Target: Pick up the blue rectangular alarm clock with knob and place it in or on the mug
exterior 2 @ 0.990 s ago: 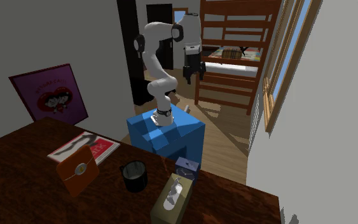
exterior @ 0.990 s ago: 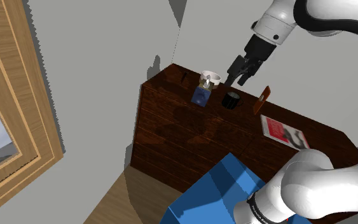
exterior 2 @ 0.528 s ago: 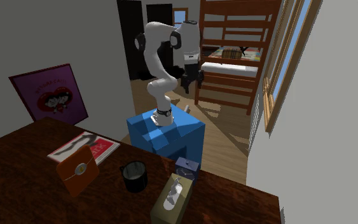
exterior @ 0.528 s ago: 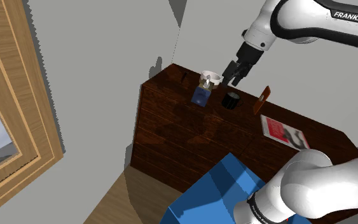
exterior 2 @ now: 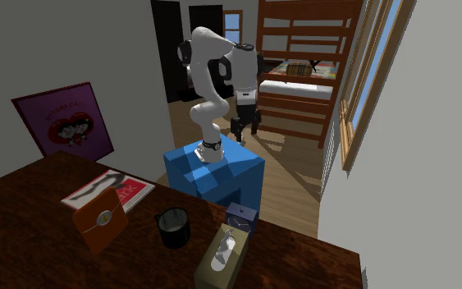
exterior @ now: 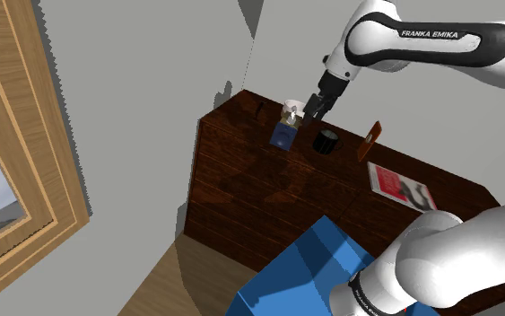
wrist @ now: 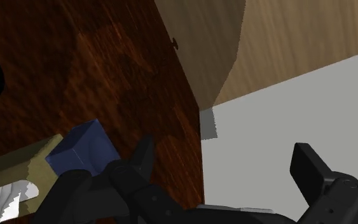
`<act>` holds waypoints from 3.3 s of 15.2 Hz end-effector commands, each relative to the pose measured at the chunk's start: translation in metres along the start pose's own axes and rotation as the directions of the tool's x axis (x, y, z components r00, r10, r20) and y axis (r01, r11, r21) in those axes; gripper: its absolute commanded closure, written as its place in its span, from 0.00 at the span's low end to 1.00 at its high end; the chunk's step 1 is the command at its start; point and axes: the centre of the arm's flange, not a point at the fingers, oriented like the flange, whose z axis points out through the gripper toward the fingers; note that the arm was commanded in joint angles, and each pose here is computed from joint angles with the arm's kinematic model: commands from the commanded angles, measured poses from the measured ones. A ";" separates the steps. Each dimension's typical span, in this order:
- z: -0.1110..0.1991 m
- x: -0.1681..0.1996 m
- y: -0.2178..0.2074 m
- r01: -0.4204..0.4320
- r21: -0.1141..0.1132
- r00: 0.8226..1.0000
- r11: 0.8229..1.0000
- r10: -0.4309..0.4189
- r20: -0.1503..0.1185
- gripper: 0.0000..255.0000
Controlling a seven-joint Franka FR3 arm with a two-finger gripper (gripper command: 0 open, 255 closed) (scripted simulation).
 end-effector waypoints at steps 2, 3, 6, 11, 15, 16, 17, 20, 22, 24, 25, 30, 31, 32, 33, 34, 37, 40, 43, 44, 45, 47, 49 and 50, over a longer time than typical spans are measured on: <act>0.020 0.022 0.027 0.030 -0.004 0.999 1.000 -0.030 0.010 0.00; 0.027 0.030 0.035 0.040 -0.005 0.999 0.999 -0.040 0.014 0.00; 0.047 0.052 0.061 0.068 -0.008 0.997 0.998 -0.068 0.025 0.00; 0.081 0.092 0.104 0.116 -0.011 0.992 0.993 -0.115 0.043 0.00; 0.109 0.124 0.136 0.153 -0.014 0.987 0.988 -0.152 0.057 0.00; 0.116 0.132 0.144 0.163 -0.014 0.985 0.987 -0.162 0.061 0.00; 0.123 0.140 0.152 0.172 -0.015 0.983 0.985 -0.171 0.065 0.00; 0.144 0.166 0.175 0.200 -0.016 0.977 0.980 -0.199 0.076 0.00; 0.152 0.175 0.184 0.211 -0.016 0.975 0.977 -0.209 0.080 0.00; 0.162 0.174 0.184 0.211 -0.016 0.975 0.977 -0.209 0.080 0.00; 0.168 0.174 0.185 0.211 -0.016 0.975 0.977 -0.209 0.080 0.00; 0.192 0.172 0.185 0.211 -0.016 0.975 0.977 -0.209 0.080 0.00; 0.192 0.172 0.185 0.211 -0.016 0.975 0.977 -0.209 0.080 0.00; 0.192 0.172 0.185 0.211 -0.016 0.975 0.977 -0.209 0.080 0.00; 0.192 0.172 0.185 0.211 -0.016 0.975 0.977 -0.209 0.080 0.00; 0.192 0.172 0.185 0.211 -0.016 0.975 0.977 -0.209 0.080 0.00; 0.192 0.172 0.185 0.211 -0.016 0.975 0.977 -0.209 0.080 0.00; 0.193 0.176 0.185 0.211 -0.016 0.975 0.977 -0.209 0.080 1.00; 0.194 0.179 0.182 0.211 -0.016 0.975 0.977 -0.209 0.080 1.00; 0.195 0.173 0.182 0.211 -0.016 0.975 0.977 -0.209 0.080 1.00; 0.194 0.174 0.181 0.212 -0.016 0.974 0.977 -0.210 0.081 1.00; 0.192 0.172 0.185 0.211 -0.016 0.975 0.977 -0.209 0.080 1.00; 0.181 0.173 0.185 0.211 -0.016 0.975 0.977 -0.209 0.080 1.00; 0.176 0.173 0.185 0.211 -0.016 0.975 0.977 -0.209 0.080 1.00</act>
